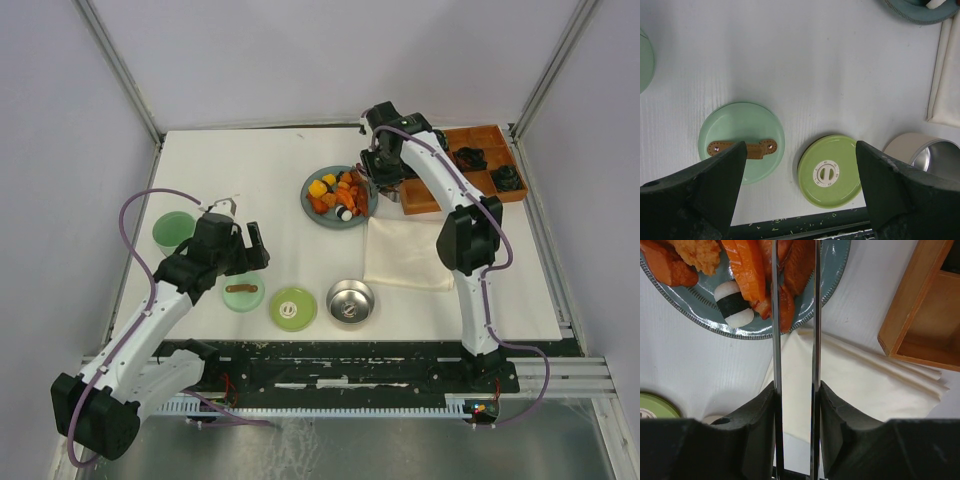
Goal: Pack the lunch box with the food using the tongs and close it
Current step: Pick up the fake food from the plate.
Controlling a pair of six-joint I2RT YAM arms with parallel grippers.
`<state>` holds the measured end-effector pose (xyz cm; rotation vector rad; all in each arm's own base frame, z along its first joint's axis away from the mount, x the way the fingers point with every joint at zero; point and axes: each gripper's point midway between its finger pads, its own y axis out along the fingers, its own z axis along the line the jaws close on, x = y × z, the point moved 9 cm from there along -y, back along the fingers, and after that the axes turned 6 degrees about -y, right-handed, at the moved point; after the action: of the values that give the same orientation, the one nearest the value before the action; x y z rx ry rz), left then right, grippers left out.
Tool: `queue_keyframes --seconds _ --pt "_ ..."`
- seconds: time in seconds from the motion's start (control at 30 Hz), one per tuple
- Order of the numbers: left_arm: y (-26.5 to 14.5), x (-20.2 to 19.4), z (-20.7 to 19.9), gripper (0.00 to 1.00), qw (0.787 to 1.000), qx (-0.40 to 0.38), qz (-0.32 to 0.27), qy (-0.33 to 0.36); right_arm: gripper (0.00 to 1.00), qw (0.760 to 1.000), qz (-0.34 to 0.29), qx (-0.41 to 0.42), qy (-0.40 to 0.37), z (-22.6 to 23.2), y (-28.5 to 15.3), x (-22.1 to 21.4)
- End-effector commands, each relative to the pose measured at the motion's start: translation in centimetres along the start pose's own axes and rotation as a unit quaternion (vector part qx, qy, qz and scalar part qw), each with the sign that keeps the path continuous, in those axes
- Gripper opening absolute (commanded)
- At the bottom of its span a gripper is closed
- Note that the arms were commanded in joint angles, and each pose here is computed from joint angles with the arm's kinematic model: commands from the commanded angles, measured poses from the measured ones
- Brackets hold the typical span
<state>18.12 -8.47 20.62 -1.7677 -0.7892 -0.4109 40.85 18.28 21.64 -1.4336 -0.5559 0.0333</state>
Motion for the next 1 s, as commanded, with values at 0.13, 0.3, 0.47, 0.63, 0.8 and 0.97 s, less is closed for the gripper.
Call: queue_keyframes --seconds 0.13,0.3,0.47,0.63,0.8,0.97 --pt "-0.1 0.7 -0.4 0.95 1.0 -0.018 -0.017 0.012 0.46 0.997 -0.075 0.005 0.011 -0.6 -5.1 1.2" --pt "0.0 0.6 -0.4 0.95 1.0 -0.017 -0.015 0.013 0.5 0.996 -0.087 -0.005 0.028 -1.5 -5.2 1.6" --pt "0.0 0.7 -0.4 0.95 1.0 -0.017 -0.014 0.013 0.51 0.994 -0.085 0.003 0.062 -1.9 -3.9 2.1" --pt "0.1 0.7 -0.4 0.95 1.0 -0.016 -0.012 0.013 0.51 0.989 -0.104 0.018 0.099 -1.7 -2.2 3.6" --pt "0.1 0.7 -0.3 0.95 1.0 -0.014 -0.015 0.013 0.5 0.984 -0.116 0.039 0.126 -1.3 -0.6 5.1" --pt "0.0 0.7 -0.3 0.95 1.0 -0.012 -0.017 0.012 0.49 0.984 -0.105 0.041 0.142 -1.2 0.9 5.4"
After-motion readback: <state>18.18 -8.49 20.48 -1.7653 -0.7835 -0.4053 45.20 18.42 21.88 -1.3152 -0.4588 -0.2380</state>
